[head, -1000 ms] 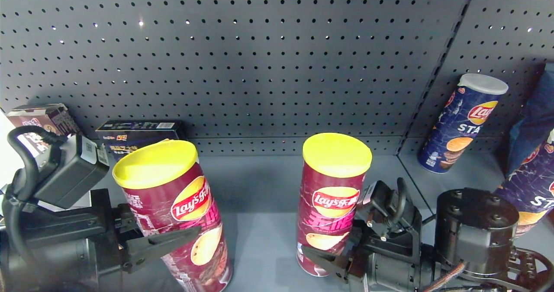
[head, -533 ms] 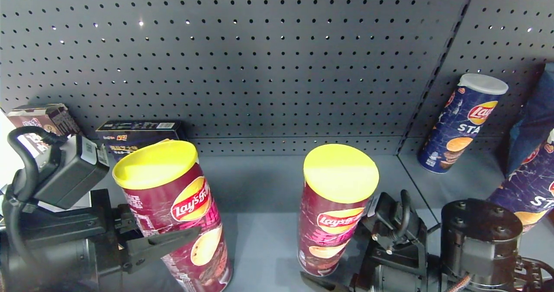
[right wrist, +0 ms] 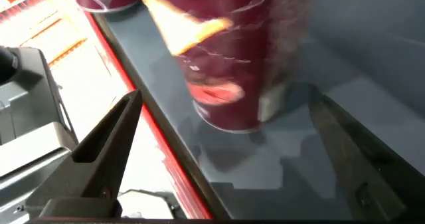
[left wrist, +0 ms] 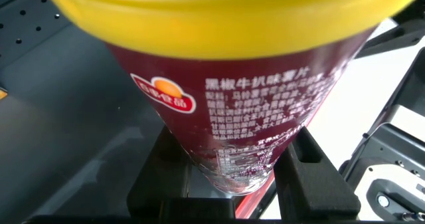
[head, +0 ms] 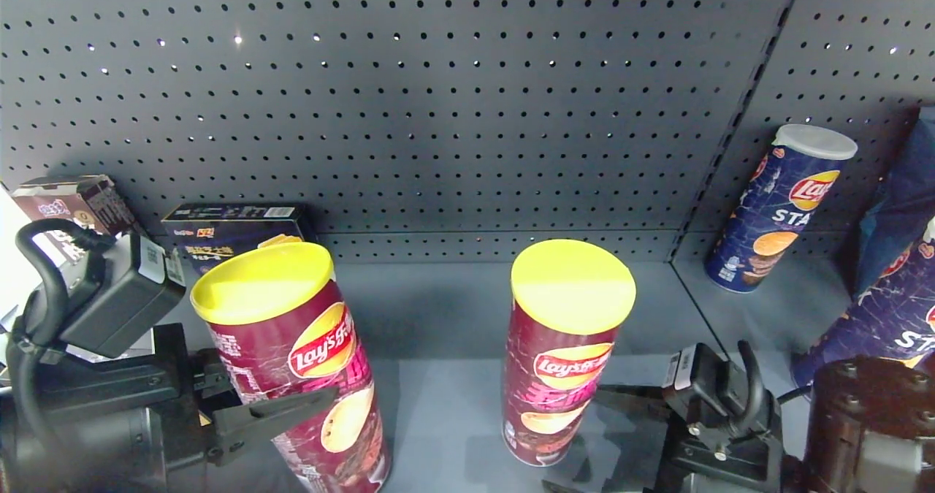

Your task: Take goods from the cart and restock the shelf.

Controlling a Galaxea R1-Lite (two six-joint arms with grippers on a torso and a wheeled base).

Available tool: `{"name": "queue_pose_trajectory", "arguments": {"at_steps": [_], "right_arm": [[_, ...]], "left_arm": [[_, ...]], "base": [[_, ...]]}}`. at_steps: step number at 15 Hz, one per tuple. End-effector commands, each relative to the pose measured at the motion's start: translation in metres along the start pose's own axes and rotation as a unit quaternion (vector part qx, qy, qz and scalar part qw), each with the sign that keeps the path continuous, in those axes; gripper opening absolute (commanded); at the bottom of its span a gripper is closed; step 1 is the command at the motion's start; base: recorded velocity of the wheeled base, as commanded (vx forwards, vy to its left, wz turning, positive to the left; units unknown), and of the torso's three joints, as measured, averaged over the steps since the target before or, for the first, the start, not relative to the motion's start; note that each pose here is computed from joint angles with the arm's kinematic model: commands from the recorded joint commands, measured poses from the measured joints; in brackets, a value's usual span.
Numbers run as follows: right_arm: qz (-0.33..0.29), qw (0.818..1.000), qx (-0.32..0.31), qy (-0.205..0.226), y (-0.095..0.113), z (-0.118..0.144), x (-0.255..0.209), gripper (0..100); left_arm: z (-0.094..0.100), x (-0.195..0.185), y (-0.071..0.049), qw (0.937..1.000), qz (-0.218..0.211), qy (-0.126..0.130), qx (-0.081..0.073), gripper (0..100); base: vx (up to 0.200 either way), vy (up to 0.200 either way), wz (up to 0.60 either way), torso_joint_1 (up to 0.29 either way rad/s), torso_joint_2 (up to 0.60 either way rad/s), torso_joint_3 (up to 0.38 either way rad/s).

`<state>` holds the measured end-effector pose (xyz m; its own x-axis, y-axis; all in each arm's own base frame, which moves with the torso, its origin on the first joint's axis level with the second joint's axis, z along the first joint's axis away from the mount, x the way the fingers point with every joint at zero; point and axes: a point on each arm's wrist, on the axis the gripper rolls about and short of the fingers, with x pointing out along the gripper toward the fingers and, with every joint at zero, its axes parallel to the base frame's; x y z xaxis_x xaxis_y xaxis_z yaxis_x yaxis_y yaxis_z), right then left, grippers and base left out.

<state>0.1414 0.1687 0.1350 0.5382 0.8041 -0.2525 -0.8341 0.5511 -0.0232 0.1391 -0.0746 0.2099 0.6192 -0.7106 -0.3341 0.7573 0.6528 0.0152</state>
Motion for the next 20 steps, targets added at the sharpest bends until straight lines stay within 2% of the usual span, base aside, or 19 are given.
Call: {"name": "queue_pose_trajectory", "arguments": {"at_steps": [1,7,12,20], "right_arm": [[-0.015,0.999,-0.004,-0.036,-0.002,0.01,-0.02,100],[-0.062,0.995,-0.004,-0.08,-0.006,0.015,-0.057,100],[-0.103,0.991,0.001,-0.083,-0.009,-0.009,-0.096,100],[-0.175,0.978,-0.001,-0.116,-0.007,-0.027,-0.141,100]], "left_arm": [[-0.001,0.0,0.0,1.0,0.0,0.001,0.0,0],[0.0,0.0,0.0,1.0,-0.001,0.0,0.0,0],[0.0,0.0,0.0,1.0,-0.001,0.0,0.0,0],[-0.001,-0.001,-0.001,1.0,0.0,-0.001,0.0,0]], "base": [[0.0,0.0,0.0,0.0,0.0,0.0],[0.0,0.0,0.0,0.0,0.0,0.0],[0.0,0.0,0.0,0.0,0.0,0.0],[0.0,0.0,0.0,0.0,0.0,0.0]]}}
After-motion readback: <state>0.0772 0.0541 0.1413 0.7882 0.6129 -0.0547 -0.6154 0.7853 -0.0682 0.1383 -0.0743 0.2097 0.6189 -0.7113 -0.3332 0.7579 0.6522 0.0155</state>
